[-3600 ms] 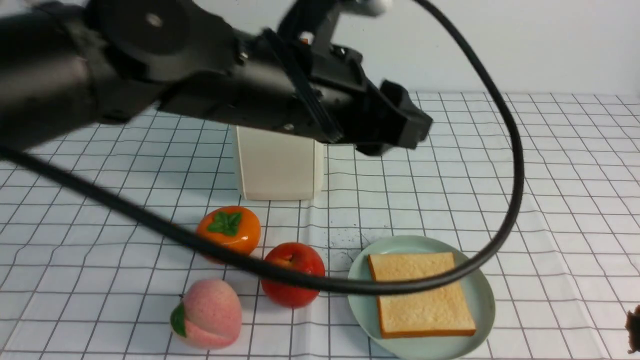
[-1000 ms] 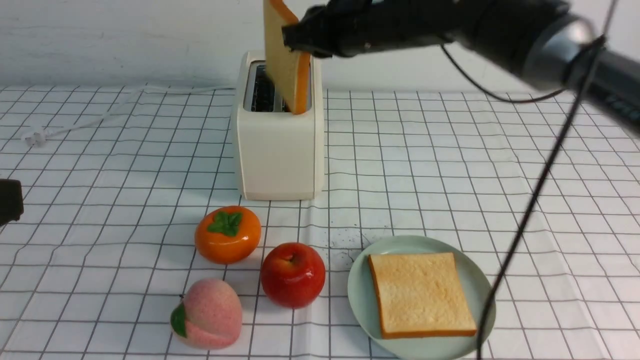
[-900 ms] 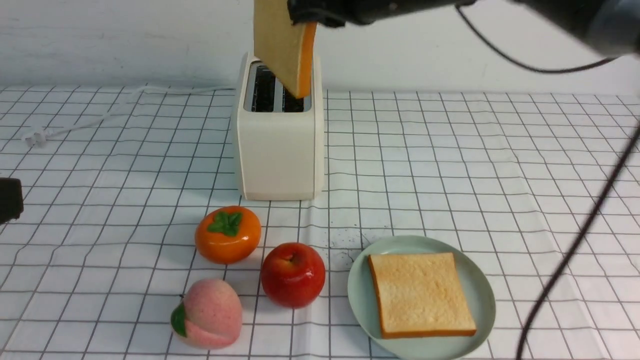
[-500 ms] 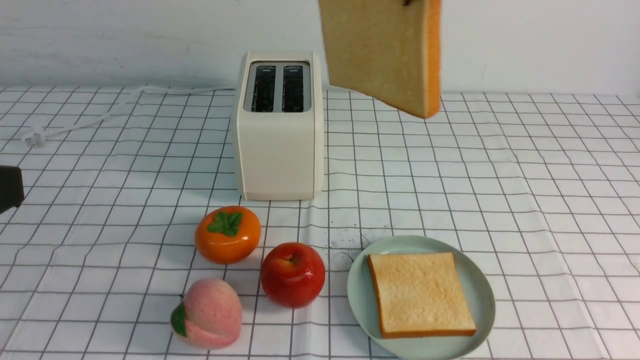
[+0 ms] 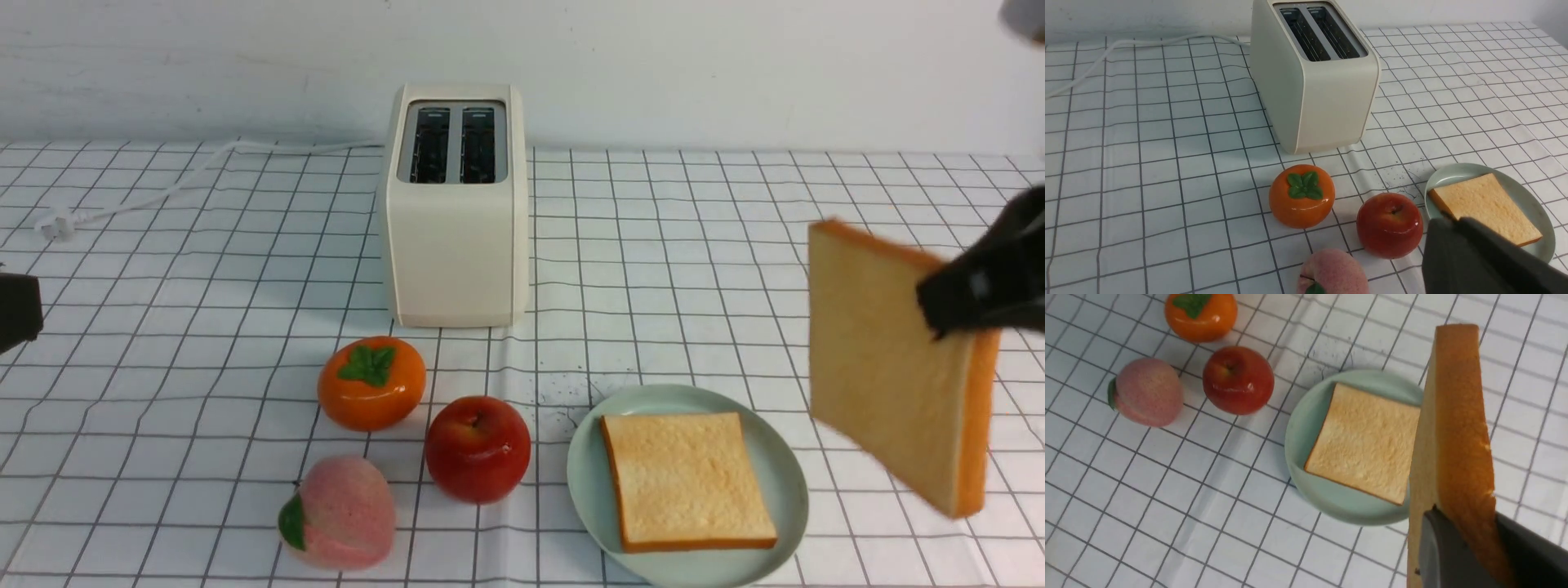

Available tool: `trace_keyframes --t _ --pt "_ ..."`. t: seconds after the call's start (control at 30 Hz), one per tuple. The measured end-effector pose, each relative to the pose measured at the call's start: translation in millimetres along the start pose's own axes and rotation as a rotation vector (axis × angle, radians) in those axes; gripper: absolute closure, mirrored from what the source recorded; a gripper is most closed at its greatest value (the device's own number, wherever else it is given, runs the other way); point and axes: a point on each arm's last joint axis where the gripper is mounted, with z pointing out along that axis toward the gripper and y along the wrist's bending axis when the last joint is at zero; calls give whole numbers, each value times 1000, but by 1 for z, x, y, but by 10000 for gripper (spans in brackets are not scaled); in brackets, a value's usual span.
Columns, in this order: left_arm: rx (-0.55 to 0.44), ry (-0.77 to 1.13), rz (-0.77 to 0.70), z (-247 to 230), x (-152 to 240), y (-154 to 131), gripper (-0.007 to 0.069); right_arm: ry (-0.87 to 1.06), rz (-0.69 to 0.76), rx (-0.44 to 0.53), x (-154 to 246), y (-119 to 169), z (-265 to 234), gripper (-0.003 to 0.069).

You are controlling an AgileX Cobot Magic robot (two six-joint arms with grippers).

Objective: Take toasted bread from bread machine on white checkered table place on plate.
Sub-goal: 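Place the held slice of bread on top of the slice on the plate with the right gripper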

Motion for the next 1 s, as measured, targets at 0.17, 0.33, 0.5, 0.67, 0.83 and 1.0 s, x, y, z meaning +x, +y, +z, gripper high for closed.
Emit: trace_keyframes --t 0.17,0.33,0.5,0.67,0.83,1.0 --pt "10 -21 1 0 -2 -1 638 55 120 -170 6 -18 62 566" --pt "12 -24 3 0 -2 -1 638 89 175 -388 -2 -37 107 566" --pt "22 -38 22 0 -3 -2 638 94 255 -455 -6 -66 145 566" --pt "67 -64 41 0 -5 -6 638 110 300 -494 -4 -81 177 566" --pt "121 18 -5 0 2 -11 638 104 332 -457 -1 -97 202 566" --pt "122 267 -21 6 22 -14 638 89 345 -423 -1 -103 207 566"
